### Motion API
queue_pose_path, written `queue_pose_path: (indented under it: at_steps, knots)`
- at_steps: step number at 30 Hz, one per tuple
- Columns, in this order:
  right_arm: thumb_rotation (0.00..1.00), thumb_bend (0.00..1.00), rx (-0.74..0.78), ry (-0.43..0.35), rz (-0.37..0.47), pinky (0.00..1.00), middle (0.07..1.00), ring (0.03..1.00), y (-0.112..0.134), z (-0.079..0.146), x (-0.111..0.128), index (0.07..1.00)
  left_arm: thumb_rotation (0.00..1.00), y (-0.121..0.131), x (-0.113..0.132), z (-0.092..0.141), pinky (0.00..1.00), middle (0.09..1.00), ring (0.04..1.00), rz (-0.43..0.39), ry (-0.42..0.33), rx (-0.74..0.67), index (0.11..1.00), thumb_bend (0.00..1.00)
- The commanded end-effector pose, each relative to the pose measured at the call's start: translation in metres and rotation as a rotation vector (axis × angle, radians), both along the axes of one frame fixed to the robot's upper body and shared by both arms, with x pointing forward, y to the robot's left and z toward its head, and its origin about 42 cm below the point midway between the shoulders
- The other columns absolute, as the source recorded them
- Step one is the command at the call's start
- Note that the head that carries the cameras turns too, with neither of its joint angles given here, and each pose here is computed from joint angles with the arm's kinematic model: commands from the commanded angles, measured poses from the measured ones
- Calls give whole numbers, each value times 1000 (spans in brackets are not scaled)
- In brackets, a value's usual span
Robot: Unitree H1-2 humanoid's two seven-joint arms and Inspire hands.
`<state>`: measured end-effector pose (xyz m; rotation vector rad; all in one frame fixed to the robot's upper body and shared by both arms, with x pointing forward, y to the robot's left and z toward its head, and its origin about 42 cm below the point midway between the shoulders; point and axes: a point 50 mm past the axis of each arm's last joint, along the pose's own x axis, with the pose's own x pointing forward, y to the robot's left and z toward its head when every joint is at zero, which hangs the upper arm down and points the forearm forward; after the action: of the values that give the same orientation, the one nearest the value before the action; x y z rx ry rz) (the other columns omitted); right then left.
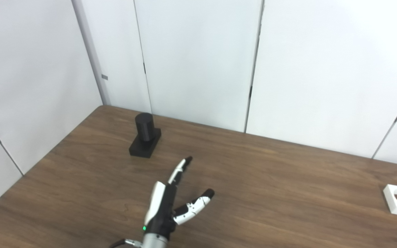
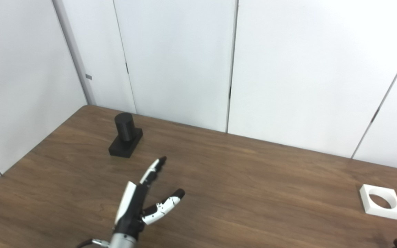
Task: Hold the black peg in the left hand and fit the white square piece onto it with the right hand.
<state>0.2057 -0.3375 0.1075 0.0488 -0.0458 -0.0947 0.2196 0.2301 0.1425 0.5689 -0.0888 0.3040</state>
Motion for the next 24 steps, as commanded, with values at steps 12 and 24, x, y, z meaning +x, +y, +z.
queue_pose_path:
  at_steps: [12,24]
  knots:
    - [969,739,31,35,-9,991,956,964,5,-12,-13,1000,627,66,33,8,983,940,965,313,96,529,892,945]
    - [959,760,3,36,-9,907,913,911,5,-10,-16,963,632,73,73,-41,1000,988,1000,480,224,506,925,946]
